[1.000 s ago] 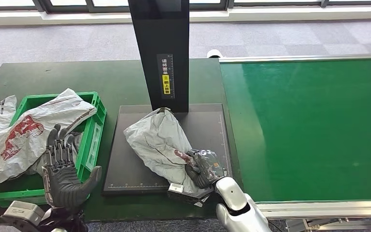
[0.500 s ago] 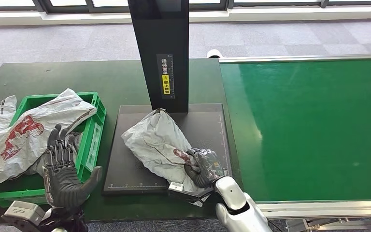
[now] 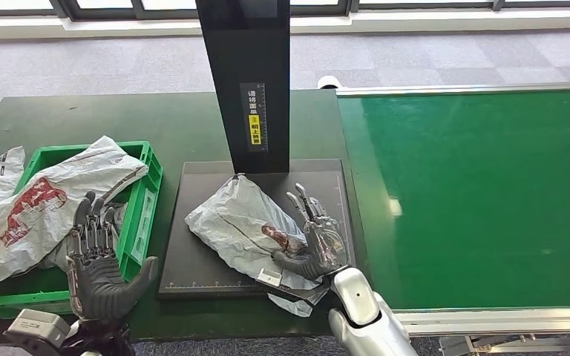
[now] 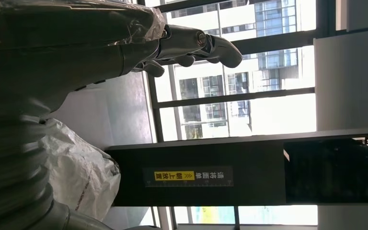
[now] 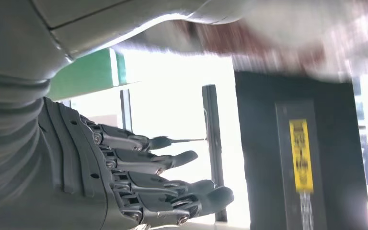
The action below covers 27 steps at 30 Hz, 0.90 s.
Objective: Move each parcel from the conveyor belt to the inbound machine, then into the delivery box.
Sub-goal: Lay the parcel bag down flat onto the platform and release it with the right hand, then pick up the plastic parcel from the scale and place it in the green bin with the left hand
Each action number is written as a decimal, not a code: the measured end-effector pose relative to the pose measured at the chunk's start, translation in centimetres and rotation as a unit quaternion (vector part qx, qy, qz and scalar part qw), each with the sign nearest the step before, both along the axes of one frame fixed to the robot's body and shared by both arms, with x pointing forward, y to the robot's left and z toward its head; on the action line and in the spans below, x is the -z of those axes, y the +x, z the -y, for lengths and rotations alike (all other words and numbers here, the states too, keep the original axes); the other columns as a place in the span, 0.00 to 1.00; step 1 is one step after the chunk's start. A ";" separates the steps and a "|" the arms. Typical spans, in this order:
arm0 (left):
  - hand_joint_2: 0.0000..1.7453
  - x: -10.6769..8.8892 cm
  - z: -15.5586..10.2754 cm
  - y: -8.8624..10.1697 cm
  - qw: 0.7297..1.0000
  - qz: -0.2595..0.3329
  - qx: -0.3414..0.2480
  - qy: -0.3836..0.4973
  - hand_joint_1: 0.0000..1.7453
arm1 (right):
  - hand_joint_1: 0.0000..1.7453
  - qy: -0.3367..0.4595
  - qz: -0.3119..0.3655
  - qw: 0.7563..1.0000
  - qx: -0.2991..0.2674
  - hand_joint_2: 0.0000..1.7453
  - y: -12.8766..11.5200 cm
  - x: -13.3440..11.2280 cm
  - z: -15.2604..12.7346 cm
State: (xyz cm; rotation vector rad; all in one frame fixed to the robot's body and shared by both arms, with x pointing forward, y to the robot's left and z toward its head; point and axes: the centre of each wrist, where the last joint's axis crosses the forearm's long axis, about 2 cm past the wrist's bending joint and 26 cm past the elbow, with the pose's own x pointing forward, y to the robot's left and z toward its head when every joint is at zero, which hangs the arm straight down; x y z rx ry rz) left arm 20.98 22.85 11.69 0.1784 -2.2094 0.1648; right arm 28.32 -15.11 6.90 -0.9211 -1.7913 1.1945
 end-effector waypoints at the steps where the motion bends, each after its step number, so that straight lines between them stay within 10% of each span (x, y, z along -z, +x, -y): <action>1: 1.00 0.0 0.0 -0.1 1.000 -0.001 -0.002 0.000 0.00 | 0.00 0.003 0.006 1.000 -0.001 1.00 0.1 -0.4 -0.1; 27: 1.00 0.0 -0.1 -0.3 1.000 0.000 -0.005 -0.002 0.00 | 0.00 0.052 0.044 0.998 -0.012 1.00 0.1 -2.8 -0.1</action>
